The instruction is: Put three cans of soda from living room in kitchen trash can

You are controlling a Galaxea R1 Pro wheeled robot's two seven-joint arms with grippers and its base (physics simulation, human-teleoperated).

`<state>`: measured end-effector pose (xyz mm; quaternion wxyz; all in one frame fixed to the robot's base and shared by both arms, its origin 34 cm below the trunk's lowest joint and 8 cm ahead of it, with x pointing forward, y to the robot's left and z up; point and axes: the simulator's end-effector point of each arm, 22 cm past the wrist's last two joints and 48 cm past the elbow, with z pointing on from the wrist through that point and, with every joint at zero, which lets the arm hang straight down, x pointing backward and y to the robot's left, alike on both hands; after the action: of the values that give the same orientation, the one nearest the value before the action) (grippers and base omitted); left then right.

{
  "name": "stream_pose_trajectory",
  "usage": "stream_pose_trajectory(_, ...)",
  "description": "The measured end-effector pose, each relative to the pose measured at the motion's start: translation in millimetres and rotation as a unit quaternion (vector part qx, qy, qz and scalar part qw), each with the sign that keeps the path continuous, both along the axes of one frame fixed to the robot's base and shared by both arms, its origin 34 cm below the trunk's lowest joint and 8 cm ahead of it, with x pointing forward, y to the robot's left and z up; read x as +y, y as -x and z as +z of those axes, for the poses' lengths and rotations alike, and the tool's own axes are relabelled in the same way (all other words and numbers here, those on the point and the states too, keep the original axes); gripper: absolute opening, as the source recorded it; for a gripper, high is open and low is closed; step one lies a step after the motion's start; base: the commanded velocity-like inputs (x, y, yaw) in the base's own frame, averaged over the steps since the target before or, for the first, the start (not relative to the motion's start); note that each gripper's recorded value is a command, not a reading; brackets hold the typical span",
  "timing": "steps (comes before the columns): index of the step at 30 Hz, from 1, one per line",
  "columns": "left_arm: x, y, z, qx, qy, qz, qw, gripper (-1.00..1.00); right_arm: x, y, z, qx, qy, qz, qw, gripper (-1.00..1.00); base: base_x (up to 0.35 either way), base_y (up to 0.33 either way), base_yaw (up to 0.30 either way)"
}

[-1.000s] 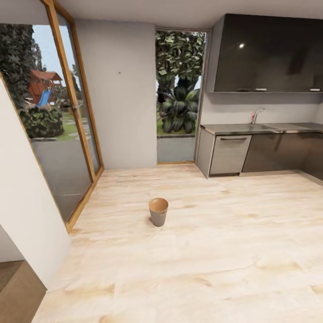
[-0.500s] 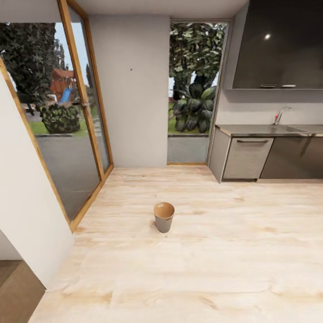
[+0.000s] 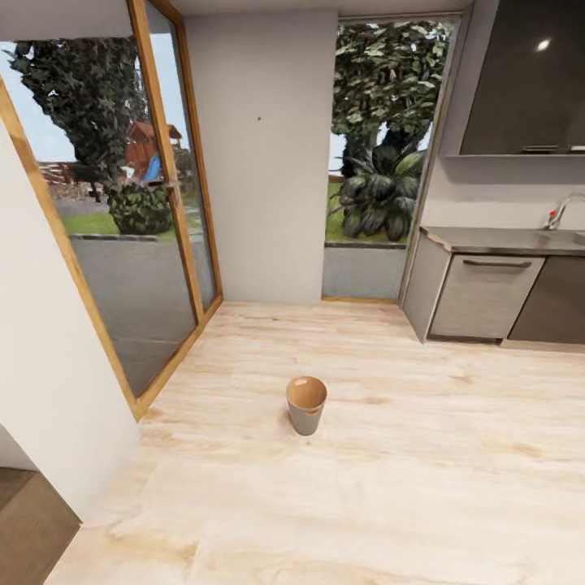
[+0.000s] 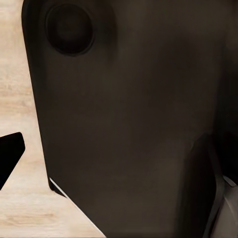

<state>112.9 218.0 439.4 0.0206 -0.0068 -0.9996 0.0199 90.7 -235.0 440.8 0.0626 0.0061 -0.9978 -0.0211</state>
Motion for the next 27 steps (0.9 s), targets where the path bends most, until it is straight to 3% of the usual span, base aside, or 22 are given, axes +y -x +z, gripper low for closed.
stream_pose_trajectory(20, 0.0, 7.0, 0.6, 0.008, 0.0, 0.0, 1.0, 1.0, -0.4, 7.6, 1.0, 0.01, 0.001, 0.0, 1.0, 1.0, 0.283, -0.232, 0.205)
stream_pose_trajectory(27, 0.0, 7.2, 0.6, 0.009, 0.0, 0.0, 1.0, 1.0, 1.2, 8.6, 1.2, 0.011, -0.003, 0.0, 0.9999, 1.0, 0.283, -0.232, 0.079)
